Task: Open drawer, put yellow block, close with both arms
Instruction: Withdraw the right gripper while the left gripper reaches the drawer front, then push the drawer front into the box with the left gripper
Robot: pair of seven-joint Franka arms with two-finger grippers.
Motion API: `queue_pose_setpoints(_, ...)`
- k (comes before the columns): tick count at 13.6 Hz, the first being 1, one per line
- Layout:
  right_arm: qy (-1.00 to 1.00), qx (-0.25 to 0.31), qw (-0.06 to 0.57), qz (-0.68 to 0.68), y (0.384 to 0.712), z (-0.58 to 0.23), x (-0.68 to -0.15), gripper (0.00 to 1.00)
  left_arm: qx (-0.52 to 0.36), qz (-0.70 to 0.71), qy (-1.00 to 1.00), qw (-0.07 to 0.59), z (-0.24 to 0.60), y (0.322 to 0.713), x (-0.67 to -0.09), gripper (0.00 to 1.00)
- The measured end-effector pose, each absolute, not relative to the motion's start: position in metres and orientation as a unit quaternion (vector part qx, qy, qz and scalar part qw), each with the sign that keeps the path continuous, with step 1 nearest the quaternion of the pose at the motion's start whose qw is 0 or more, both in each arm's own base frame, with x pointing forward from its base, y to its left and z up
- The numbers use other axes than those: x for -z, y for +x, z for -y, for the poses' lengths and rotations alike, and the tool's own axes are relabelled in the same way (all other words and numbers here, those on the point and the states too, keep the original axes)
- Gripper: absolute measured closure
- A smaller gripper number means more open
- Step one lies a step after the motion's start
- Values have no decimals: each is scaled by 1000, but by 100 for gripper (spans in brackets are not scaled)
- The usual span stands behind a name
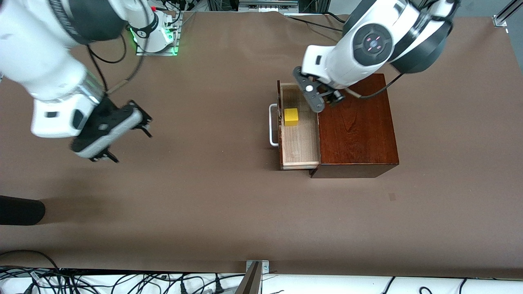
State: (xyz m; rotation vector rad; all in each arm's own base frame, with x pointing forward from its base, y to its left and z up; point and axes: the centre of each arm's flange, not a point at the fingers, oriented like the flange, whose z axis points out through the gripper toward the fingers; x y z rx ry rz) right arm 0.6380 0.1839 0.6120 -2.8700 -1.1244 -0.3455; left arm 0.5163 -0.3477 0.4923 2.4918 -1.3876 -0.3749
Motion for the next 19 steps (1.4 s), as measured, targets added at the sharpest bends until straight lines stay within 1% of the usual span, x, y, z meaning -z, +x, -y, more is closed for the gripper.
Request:
queue_pose_setpoints(2,-936,96,32,337,628,-146,-608,0,89,506,845,150,372,537,-476,0)
queue_pose_setpoints(4,-949,76,39,305,621,-115,-597,0,63,531,833,142,394,543,-460,0)
queue_pose_setpoints(7,-966,50,47,247,615,-93,-586,0,38,592,796,121,438,534,-419,0)
queue_pose_setpoints(11,-980,23,51,192,606,-88,-586,0,31,654,752,72,487,516,-351,0)
queue_pose_setpoints(13,-983,10,40,177,602,-84,-587,0,34,675,736,46,497,509,-335,0)
queue_pose_setpoints(16,-987,6,20,159,600,-83,-588,0,44,690,722,25,501,506,-314,0)
queue_pose_setpoints(19,-990,5,14,141,599,-88,-588,0,49,717,695,12,506,501,-300,0)
